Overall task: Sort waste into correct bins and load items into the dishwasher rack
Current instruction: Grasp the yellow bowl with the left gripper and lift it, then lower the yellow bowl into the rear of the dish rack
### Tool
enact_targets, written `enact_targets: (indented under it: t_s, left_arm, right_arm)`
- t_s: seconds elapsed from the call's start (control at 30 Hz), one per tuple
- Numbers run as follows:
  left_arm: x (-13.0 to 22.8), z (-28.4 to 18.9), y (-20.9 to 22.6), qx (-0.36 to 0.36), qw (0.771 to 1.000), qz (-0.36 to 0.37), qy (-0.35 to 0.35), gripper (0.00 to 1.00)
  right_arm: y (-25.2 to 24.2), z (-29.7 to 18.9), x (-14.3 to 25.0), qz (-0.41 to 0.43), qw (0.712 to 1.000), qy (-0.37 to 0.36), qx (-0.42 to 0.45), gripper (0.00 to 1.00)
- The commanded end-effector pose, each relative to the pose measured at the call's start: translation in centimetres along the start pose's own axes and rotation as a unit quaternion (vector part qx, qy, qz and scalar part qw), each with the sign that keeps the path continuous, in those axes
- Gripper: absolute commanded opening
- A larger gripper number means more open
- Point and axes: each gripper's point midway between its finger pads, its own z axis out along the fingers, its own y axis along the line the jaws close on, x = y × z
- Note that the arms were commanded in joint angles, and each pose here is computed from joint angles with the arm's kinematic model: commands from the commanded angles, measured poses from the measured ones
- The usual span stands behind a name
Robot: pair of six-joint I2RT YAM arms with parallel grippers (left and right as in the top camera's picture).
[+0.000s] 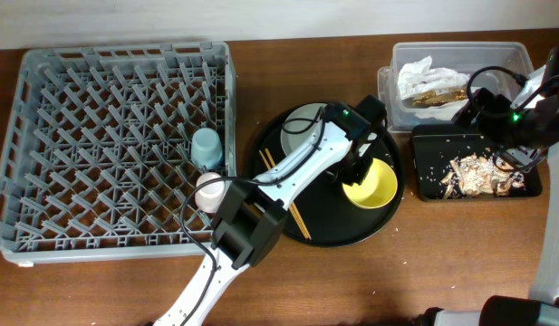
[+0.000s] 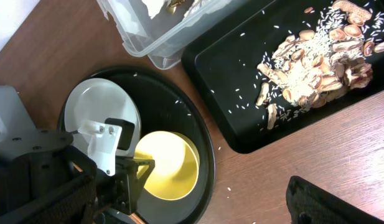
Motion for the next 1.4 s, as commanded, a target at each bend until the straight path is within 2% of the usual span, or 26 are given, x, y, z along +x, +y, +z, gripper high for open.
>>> enact_targets:
  t_s: [0.0, 0.07, 0.1, 0.17, 0.27, 0.3, 0.33, 0.47, 0.5, 0.53, 0.6, 0.67, 0.73, 0.77, 0.8, 0.83, 0.87, 0.93, 0.97, 1.0, 1.03, 1.07, 1.13, 1.23, 1.3, 1.37]
  left_arm:
    - [0.0, 0.2, -0.1, -0.002, 1.0, -0.001, 0.001, 0.01]
    - [-0.2, -0.6, 0.3, -0.002, 1.0, -0.006, 0.0, 0.01]
    - [-0.7, -2.5, 1.0, -0.002, 1.0, -0.015, -0.007, 0.01]
    - [-2.3, -10.0, 3.9, -0.012, 0.997, -0.044, -0.058, 0.01]
    - [-3.5, -22.8, 11.6, -0.088, 0.972, -0.067, -0.208, 0.01]
    - [-2.8, -26.3, 15.4, -0.144, 0.955, -0.1, -0.238, 0.01]
    - [-2.1, -28.4, 17.6, -0.168, 0.945, -0.121, -0.254, 0.01]
    - [1.1, -34.2, 24.1, -0.204, 0.914, -0.191, -0.296, 0.01]
    - [2.2, -35.6, 25.9, -0.233, 0.9, -0.211, -0.301, 0.01]
    - [4.2, -38.3, 28.3, -0.291, 0.873, -0.239, -0.311, 0.01]
    - [6.2, -41.8, 27.2, -0.3, 0.856, -0.242, -0.343, 0.01]
    - [8.2, -44.2, 25.5, -0.287, 0.856, -0.237, -0.36, 0.01]
    - [11.5, -43.5, 24.9, -0.295, 0.868, -0.249, -0.314, 0.01]
    - [12.5, -42.4, 25.7, -0.309, 0.866, -0.271, -0.286, 0.01]
    - [14.4, -41.5, 28.7, -0.386, 0.821, -0.34, -0.248, 0.01]
    - [15.1, -41.7, 31.3, -0.468, 0.758, -0.385, -0.242, 0.01]
    - [14.6, -41.7, 32.1, -0.489, 0.742, -0.387, -0.247, 0.01]
    - [12.1, -40.7, 34.8, -0.54, 0.685, -0.399, -0.282, 0.01]
    - [11.7, -40.4, 35.4, -0.555, 0.667, -0.402, -0.291, 0.01]
    - [11.1, -39.8, 36.4, -0.577, 0.639, -0.408, -0.304, 0.01]
    - [10.8, -39.3, 36.9, -0.591, 0.618, -0.414, -0.314, 0.01]
    - [10.4, -38.9, 37.3, -0.593, 0.606, -0.419, -0.326, 0.01]
    - [9.4, -38.3, 37.7, -0.585, 0.594, -0.427, -0.35, 0.01]
    - [5.3, -35.3, 38.0, -0.555, 0.634, -0.395, -0.365, 0.01]
    - [2.5, -31.4, 37.5, -0.543, 0.659, -0.375, -0.36, 0.01]
    - [1.2, -28.7, 36.7, -0.542, 0.677, -0.357, -0.347, 0.01]
  right_arm:
    - [-0.5, 0.4, -0.1, 0.002, 1.0, 0.001, 0.013, 0.98]
    - [-0.5, 0.4, -0.1, 0.002, 1.0, 0.001, 0.013, 0.98]
    - [-0.5, 0.4, -0.1, 0.002, 1.0, 0.001, 0.012, 0.98]
    - [0.1, 0.4, 0.2, 0.002, 1.0, 0.007, -0.005, 0.98]
    - [2.5, 1.8, 1.4, -0.027, 0.999, 0.036, -0.023, 0.98]
    - [3.8, 2.8, 2.3, -0.047, 0.997, 0.054, -0.024, 0.99]
    - [4.9, 3.9, 3.1, -0.068, 0.995, 0.07, -0.021, 0.99]
    - [8.2, 7.5, 5.0, -0.116, 0.987, 0.108, -0.026, 0.98]
    - [8.3, 8.0, 5.2, -0.118, 0.986, 0.115, -0.023, 0.99]
    - [8.2, 8.5, 5.3, -0.117, 0.985, 0.122, -0.02, 0.98]
    - [8.1, 8.9, 5.3, -0.116, 0.985, 0.125, -0.018, 0.98]
    - [8.3, 9.0, 5.0, -0.117, 0.986, 0.118, -0.022, 0.98]
    - [8.6, 9.1, 4.6, -0.119, 0.986, 0.11, -0.026, 0.99]
    - [8.6, 9.1, 4.6, -0.119, 0.986, 0.11, -0.026, 0.98]
    - [8.6, 9.1, 4.6, -0.119, 0.986, 0.11, -0.026, 0.99]
    - [8.6, 9.1, 4.6, -0.119, 0.986, 0.11, -0.026, 0.98]
    - [8.6, 9.1, 4.6, -0.119, 0.986, 0.11, -0.026, 0.99]
    - [8.6, 9.1, 4.6, -0.119, 0.986, 0.11, -0.026, 0.99]
    - [8.6, 9.1, 4.6, -0.119, 0.986, 0.11, -0.026, 0.98]
    - [8.6, 9.1, 4.6, -0.119, 0.986, 0.11, -0.026, 0.99]
    - [8.6, 9.1, 4.6, -0.119, 0.986, 0.11, -0.026, 0.99]
    - [8.6, 9.1, 4.6, -0.119, 0.986, 0.11, -0.026, 0.98]
    - [8.6, 9.1, 4.6, -0.119, 0.986, 0.11, -0.026, 0.98]
    - [8.6, 9.1, 4.6, -0.119, 0.986, 0.11, -0.026, 0.98]
    - [8.6, 9.1, 4.6, -0.119, 0.986, 0.11, -0.026, 0.99]
    - [8.6, 9.1, 4.6, -0.119, 0.986, 0.11, -0.026, 0.98]
